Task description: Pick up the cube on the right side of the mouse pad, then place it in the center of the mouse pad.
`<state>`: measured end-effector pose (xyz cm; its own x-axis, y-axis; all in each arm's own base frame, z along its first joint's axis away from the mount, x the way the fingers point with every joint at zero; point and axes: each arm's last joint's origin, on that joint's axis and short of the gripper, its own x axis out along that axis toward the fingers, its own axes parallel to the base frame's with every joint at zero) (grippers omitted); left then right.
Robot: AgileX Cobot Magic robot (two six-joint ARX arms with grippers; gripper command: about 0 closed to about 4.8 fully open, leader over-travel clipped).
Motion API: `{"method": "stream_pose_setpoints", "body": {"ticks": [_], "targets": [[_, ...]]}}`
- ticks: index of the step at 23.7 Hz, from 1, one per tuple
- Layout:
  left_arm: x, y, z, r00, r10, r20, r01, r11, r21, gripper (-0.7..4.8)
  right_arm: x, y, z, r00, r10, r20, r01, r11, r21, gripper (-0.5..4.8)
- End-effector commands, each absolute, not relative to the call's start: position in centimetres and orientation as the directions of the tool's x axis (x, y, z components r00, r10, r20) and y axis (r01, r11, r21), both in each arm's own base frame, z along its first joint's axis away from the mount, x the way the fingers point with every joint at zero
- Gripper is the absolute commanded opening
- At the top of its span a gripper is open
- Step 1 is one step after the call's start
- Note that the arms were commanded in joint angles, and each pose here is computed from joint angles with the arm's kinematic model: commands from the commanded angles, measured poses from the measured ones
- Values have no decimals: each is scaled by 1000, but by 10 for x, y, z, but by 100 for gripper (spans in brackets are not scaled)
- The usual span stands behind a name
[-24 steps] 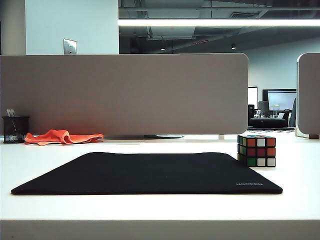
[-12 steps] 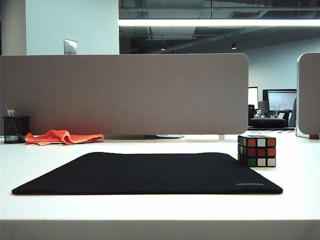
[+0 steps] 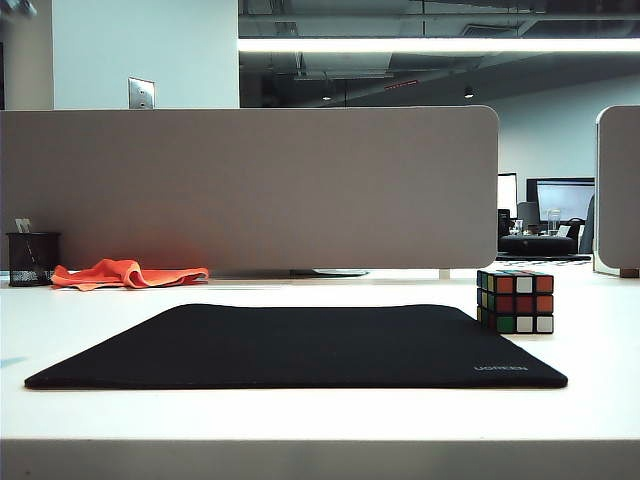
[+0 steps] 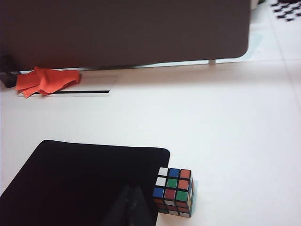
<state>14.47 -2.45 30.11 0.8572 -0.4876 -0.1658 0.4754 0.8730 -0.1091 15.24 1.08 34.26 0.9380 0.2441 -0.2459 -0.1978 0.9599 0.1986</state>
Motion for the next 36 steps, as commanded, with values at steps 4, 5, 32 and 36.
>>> {"method": "stream_pose_setpoints", "body": {"ticks": [4, 5, 32, 36], "targets": [[160, -35, 312, 800, -571, -184, 563, 820, -97, -5, 172, 16, 328, 909, 171, -380, -119, 980, 157, -1], [161, -38, 312, 793, -580, -188, 577, 813, -74, -5, 174, 17, 326, 903, 176, -393, -127, 981, 147, 0], [174, -66, 298, 767, -578, -279, 595, 803, -28, 188, 262, 60, 285, 651, 167, -740, -118, 986, 119, 479], [174, -66, 298, 765, -577, -285, 588, 807, -57, 189, 291, 65, 286, 617, 135, -775, -99, 991, 94, 479]]}}
